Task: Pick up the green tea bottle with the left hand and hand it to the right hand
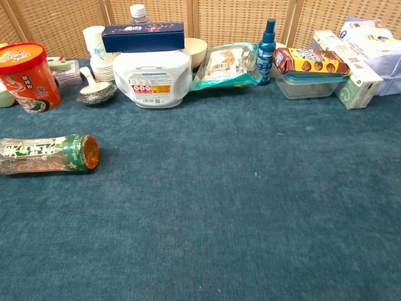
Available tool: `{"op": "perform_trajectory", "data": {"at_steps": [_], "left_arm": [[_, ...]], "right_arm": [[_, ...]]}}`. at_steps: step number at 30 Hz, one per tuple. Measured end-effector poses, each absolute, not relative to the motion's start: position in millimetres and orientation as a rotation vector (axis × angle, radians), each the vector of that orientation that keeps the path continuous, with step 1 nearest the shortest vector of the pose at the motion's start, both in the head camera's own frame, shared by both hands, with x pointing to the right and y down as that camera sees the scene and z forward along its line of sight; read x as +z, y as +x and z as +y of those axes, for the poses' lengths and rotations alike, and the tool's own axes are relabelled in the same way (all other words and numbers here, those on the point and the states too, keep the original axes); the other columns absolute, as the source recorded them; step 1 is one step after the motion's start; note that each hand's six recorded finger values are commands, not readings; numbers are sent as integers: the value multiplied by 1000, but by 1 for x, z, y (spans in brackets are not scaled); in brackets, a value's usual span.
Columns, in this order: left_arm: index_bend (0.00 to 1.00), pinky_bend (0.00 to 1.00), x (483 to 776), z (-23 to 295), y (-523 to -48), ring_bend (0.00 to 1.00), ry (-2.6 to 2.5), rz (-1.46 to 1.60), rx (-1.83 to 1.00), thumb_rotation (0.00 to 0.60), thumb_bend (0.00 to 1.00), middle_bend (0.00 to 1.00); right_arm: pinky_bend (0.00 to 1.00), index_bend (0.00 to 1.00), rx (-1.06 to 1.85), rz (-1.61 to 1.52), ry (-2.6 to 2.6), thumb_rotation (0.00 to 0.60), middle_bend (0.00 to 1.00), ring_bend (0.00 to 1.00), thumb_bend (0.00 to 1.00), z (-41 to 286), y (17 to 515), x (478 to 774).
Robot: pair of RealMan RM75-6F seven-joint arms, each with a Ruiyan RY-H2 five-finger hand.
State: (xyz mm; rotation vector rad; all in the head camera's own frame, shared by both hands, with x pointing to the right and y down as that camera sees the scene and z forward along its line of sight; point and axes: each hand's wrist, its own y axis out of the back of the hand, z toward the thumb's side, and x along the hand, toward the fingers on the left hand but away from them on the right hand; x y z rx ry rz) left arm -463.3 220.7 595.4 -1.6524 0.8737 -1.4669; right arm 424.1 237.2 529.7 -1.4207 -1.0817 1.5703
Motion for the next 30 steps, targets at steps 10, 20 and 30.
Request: {"op": "perform_trajectory", "data": {"at_steps": [10,20,30], "left_arm": [[0,0,656,193,-424,0,-1811,744,-1511,600,0,0],[0,26,693,173,-395,0,-1824,651,-1582,600,0,0],[159,359,704,169,-374,176,-1834,583,-1607,600,0,163]], "right_arm": [[0,0,1583,-1097,-1437,600,0,0,0,235,429,531],[0,0,1581,-1121,-1448,600,0,0,0,233,433,530],[0,0,1574,-1126,-1465,599,0,0,0,233,433,531]]}}
